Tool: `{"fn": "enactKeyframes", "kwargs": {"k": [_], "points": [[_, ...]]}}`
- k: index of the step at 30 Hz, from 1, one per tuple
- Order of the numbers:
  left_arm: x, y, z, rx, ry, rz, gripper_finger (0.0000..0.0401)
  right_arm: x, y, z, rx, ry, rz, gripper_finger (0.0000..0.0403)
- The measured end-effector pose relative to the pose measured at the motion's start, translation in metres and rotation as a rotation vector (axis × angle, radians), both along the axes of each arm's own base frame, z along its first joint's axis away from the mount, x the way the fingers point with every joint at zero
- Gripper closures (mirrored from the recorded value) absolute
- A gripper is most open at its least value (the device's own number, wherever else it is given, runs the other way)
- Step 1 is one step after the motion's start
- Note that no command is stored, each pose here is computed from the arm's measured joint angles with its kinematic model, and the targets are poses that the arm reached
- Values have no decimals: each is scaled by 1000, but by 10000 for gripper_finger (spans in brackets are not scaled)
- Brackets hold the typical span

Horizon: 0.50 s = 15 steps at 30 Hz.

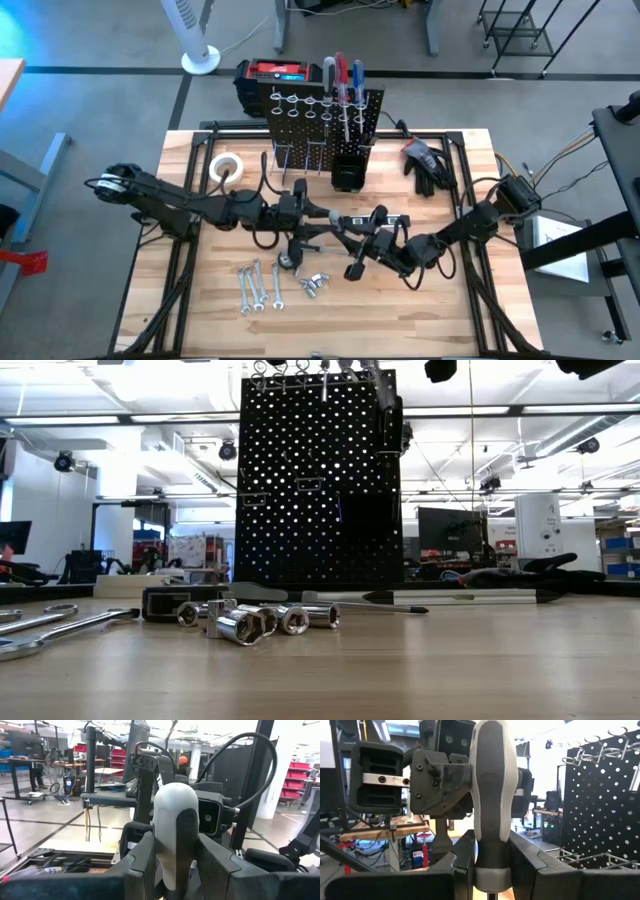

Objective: Hang tools onto peg board
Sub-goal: Hang the bit driver handle on the pegboard

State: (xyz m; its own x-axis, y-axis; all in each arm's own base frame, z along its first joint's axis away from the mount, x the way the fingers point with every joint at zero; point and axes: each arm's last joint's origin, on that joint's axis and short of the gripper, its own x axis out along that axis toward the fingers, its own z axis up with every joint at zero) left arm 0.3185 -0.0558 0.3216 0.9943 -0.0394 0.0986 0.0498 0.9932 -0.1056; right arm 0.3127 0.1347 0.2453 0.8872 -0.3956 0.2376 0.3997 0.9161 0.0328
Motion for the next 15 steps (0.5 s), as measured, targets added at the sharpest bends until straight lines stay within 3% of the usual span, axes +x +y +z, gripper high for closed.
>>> {"fn": "enactKeyframes", "kwargs": {"k": [5,11,15], "points": [[2,3,6,-4,13,4,305,0,-2,1,3,-2,-12,328],[-9,6,24,-20,-46,17,305,-1,-2,2,12,12,-59,217],[-35,18,47,15,-25,122,305,-6,4,1,30,24,-88,175]]}}
